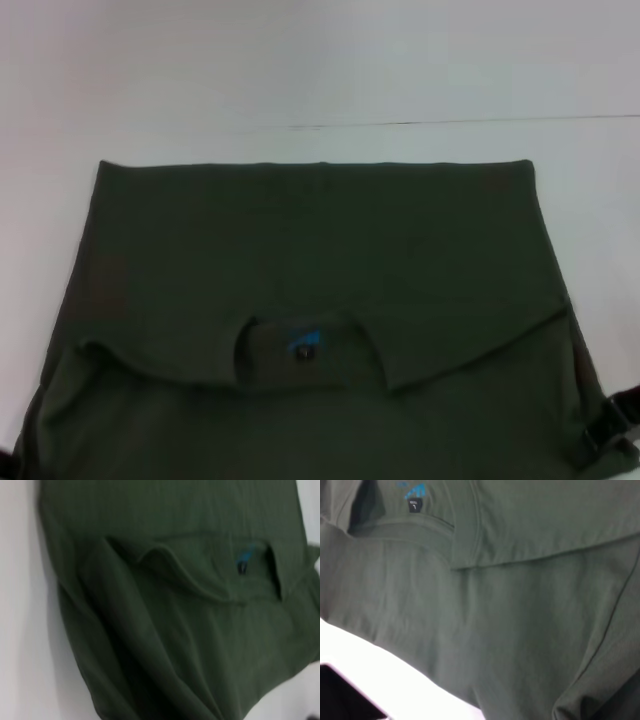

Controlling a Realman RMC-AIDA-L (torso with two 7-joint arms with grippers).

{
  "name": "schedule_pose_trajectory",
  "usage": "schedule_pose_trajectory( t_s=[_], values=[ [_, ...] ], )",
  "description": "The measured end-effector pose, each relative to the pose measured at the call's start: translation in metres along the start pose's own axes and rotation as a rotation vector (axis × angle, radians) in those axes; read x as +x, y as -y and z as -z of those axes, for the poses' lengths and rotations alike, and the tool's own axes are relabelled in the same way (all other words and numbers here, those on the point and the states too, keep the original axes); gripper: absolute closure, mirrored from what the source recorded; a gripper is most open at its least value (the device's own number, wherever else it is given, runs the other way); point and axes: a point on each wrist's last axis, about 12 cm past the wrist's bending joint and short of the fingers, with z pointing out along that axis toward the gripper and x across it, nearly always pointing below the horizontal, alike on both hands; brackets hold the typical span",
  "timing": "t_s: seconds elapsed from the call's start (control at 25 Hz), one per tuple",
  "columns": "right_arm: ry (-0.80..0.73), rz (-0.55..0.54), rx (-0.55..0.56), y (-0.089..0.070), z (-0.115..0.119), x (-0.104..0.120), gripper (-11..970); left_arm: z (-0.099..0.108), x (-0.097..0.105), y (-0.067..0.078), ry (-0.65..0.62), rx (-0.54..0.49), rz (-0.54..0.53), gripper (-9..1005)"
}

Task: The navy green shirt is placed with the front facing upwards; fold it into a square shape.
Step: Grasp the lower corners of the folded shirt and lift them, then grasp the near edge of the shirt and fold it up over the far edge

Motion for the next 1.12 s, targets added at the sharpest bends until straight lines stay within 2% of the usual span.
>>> schedule_pose_trajectory(
  t_s=[0.12, 0.32, 0.48, 0.64, 0.84, 1.12],
  values=[
    [-0.022, 0.0, -0.019, 0.0, -0.004, 0.006, 893, -0.002, 0.006, -0.002, -0.037, -0.013, 0.018, 943],
    [-0.03, 0.003, -0.021, 0.003, -0.007, 0.01, 894, -0.003, 0.008, -0.002, -0.03, 0.0, 0.012, 943],
    [0.019, 0.005, -0.049, 0.002, -0.004, 0.007, 894, -0.003, -0.003, 0.004, 0.001, 0.028, -0.041, 943],
    [0.126, -0.001, -0.115, 0.004, 0.01, 0.005, 894, 0.003, -0.018, 0.012, 0.04, 0.046, -0.091, 943],
    [0.271, -0.024, -0.161, 0.01, 0.032, 0.002, 894, 0.015, -0.034, 0.017, 0.15, 0.065, -0.116, 943],
    [0.487, -0.055, -0.179, 0.017, 0.05, -0.012, 893, 0.023, -0.052, 0.007, 0.407, 0.085, -0.078, 943]
  ],
)
